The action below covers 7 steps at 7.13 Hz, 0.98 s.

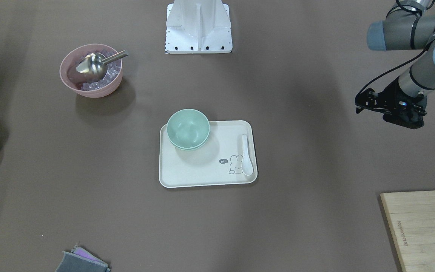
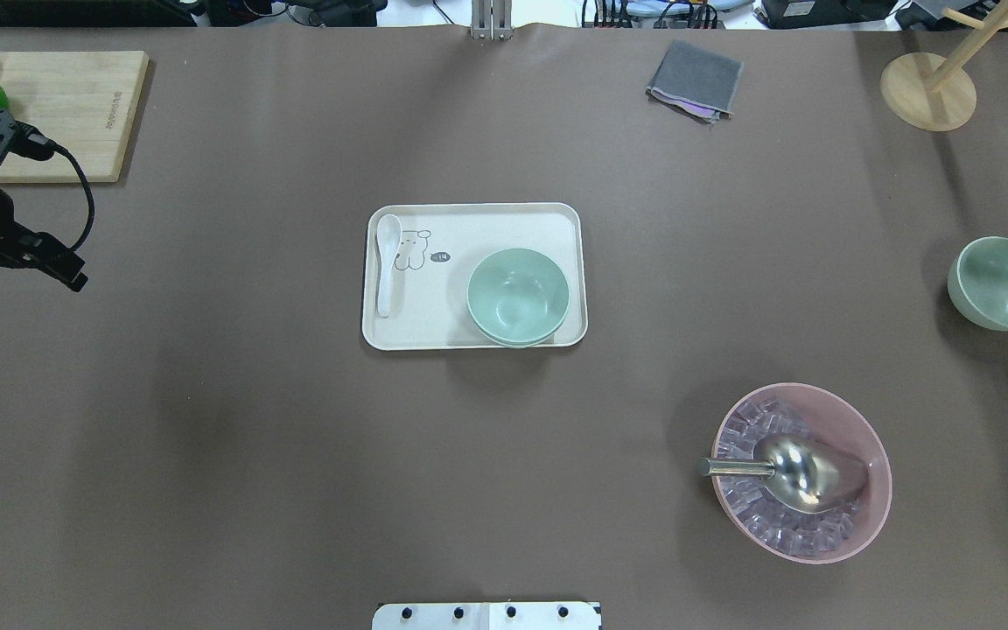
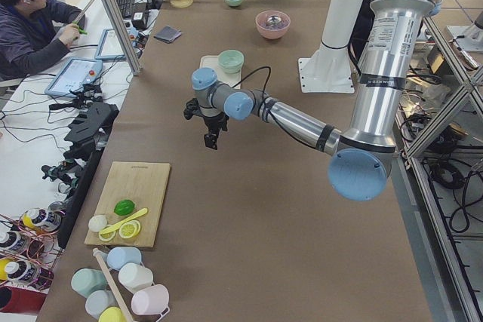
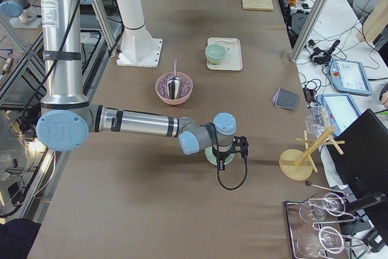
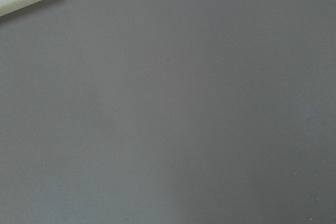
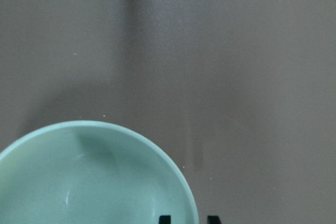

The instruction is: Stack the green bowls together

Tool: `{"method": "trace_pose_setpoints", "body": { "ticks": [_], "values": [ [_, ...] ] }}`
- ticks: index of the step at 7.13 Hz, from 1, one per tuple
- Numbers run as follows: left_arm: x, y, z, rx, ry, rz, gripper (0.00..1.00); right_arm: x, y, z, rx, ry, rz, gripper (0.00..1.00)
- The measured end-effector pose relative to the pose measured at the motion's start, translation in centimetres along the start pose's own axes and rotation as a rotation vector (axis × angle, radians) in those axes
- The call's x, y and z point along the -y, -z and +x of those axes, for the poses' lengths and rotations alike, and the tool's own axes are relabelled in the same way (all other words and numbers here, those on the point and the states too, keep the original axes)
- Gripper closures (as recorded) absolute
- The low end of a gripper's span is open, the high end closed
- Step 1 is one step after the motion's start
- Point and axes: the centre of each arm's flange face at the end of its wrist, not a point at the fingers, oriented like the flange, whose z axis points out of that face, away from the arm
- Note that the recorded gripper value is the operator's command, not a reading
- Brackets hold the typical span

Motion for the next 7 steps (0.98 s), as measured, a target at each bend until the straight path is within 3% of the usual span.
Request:
{"method": "trace_pose_setpoints", "body": {
  "ticks": [1,2,5,7],
  "values": [
    [0.0,0.0,0.0,0.0,-0.001,0.001,0.02,0.0,0.0,0.0,0.0,-0.006,-0.001,0.97],
    [0.0,0.1,0.1,0.0,-0.001,0.001,0.02,0.0,0.0,-0.1,0.002,-0.029,0.001,1.0],
    [0.0,0.1,0.1,-0.001,-0.002,0.002,0.02,0.7,1.4,-1.8,0.039,-0.087,0.033,1.0],
    [-0.1,0.0,-0.1,0.0,0.001,0.0,0.02,2.8,5.3,-6.0,0.126,-0.142,0.059,1.0]
  ]
}}
